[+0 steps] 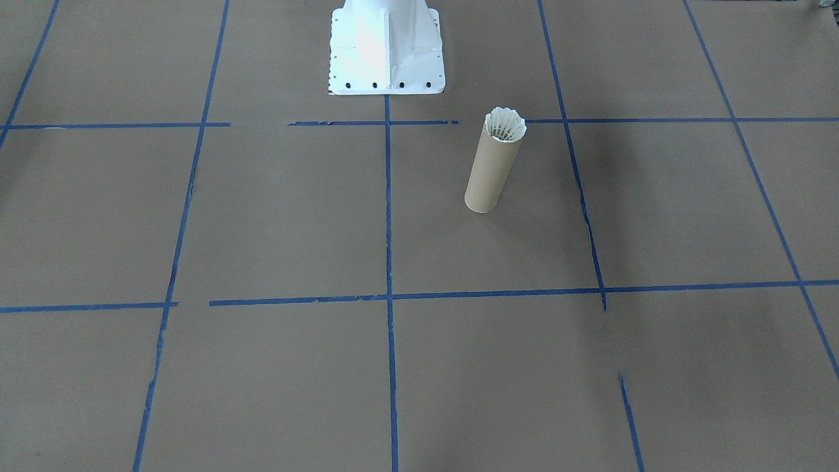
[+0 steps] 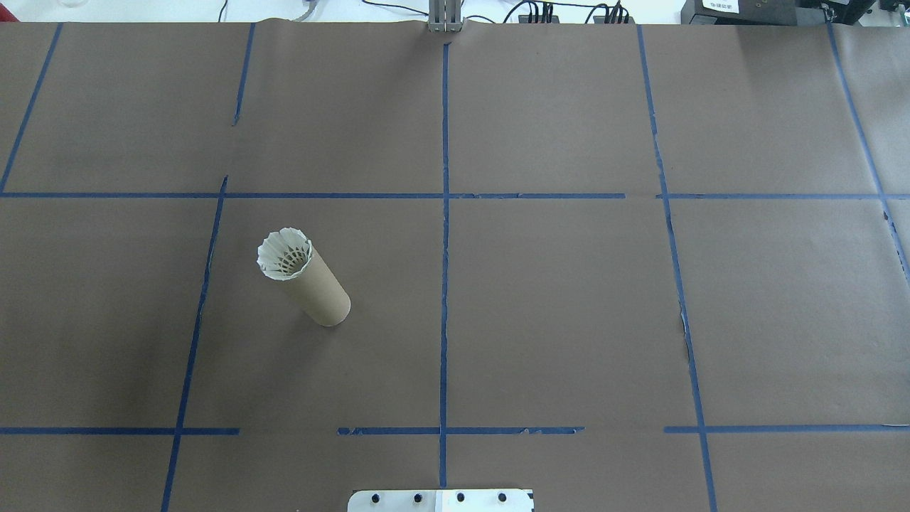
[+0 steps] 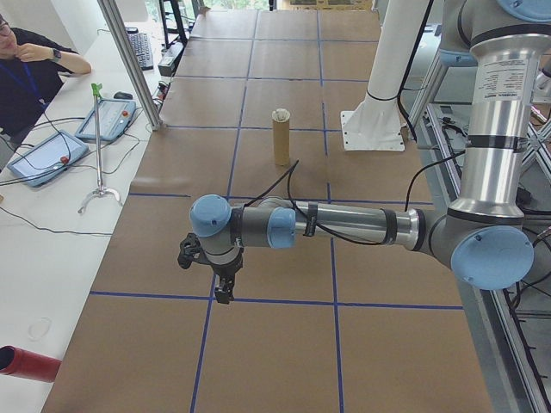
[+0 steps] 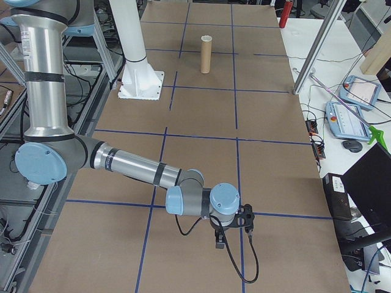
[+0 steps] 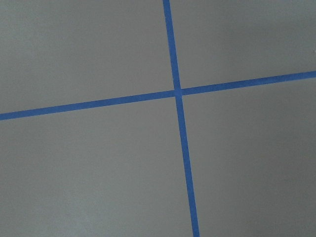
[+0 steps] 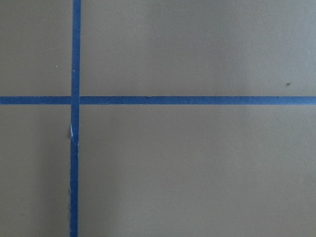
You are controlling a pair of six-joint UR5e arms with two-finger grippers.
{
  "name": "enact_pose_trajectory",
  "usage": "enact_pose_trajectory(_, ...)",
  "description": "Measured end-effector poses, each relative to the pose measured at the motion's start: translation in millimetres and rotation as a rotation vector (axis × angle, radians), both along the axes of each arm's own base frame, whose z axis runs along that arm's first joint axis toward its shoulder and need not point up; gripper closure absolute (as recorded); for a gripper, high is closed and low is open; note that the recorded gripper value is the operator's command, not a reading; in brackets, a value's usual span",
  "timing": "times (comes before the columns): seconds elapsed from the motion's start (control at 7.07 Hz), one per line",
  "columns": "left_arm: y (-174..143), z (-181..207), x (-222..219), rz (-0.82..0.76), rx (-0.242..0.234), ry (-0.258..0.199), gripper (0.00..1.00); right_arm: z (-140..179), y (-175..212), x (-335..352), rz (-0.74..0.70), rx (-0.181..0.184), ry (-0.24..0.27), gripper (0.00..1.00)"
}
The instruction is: Collect badminton balls into bucket
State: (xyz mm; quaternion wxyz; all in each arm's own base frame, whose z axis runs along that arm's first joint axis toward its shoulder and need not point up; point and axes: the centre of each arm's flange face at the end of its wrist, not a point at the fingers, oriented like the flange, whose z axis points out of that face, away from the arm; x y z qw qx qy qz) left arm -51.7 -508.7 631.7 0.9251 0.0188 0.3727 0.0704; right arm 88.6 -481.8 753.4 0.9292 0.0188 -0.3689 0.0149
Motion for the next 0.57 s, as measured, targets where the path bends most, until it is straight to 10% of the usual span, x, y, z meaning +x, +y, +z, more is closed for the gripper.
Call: enact_pose_trajectory(0.57, -0.3, -2.5, 0.4, 0.0, 0.004, 0.004, 0.0, 0.0, 0.0, 0.0, 0.0, 0.0, 0.0, 0.0)
